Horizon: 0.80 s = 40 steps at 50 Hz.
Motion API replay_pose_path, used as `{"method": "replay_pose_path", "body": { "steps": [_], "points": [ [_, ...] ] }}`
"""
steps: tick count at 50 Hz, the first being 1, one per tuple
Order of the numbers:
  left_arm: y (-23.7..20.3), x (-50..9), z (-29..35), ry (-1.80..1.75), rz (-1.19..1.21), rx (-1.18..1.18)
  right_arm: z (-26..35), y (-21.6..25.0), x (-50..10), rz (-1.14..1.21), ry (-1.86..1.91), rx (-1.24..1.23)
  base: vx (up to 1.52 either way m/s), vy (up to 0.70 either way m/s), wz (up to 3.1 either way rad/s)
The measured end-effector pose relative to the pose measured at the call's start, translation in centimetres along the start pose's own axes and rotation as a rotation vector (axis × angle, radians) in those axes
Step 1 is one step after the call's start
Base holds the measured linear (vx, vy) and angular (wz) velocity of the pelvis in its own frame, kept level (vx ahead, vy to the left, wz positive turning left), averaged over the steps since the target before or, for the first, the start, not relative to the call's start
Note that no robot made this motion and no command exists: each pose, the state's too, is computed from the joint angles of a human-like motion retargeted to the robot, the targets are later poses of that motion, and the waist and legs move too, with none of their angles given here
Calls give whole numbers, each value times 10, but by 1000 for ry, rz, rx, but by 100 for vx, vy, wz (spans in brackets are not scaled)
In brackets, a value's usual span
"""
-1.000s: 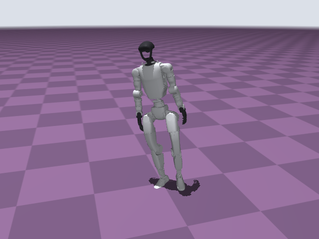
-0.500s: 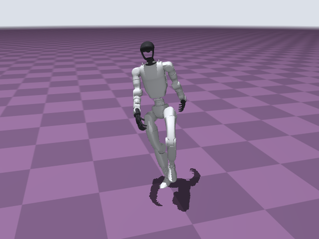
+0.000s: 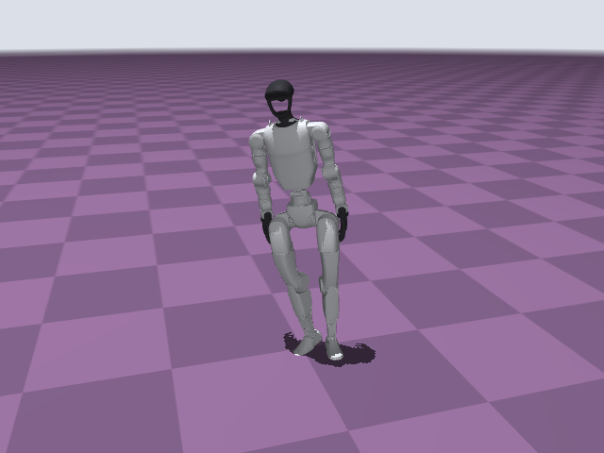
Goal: Upper body actions
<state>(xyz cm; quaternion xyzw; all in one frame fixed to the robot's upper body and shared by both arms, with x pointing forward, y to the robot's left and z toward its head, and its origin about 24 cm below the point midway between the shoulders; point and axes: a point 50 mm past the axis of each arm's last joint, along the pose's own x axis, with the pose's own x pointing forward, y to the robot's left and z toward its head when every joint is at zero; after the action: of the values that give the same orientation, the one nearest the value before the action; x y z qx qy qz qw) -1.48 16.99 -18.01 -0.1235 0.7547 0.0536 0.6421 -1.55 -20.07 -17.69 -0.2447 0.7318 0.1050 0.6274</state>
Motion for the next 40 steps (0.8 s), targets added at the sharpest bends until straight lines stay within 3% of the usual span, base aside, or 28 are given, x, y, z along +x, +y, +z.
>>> {"method": "replay_pose_path", "body": {
  "steps": [7,13,18,23,28,34,40],
  "points": [
    [4,2,-21,69,19,55,-3,-4,1,44,25,84,-5,12,-59],
    [13,0,-51,179,52,16,33,-23,-2,108,-164,0,1,11,-2],
    [20,-5,-39,195,143,13,43,-40,-5,11,-280,-63,-1,8,-34],
    [3,-10,32,5,170,102,11,-35,0,-54,-214,-57,-5,16,9],
    [-48,-36,130,-310,110,165,-49,-5,4,47,-8,-54,-5,9,3],
    [-104,-115,242,-768,20,111,-115,22,-7,188,275,-34,-10,8,28],
    [-122,-191,299,-1102,42,34,-150,31,-17,217,413,39,-4,5,41]
  ]
}}
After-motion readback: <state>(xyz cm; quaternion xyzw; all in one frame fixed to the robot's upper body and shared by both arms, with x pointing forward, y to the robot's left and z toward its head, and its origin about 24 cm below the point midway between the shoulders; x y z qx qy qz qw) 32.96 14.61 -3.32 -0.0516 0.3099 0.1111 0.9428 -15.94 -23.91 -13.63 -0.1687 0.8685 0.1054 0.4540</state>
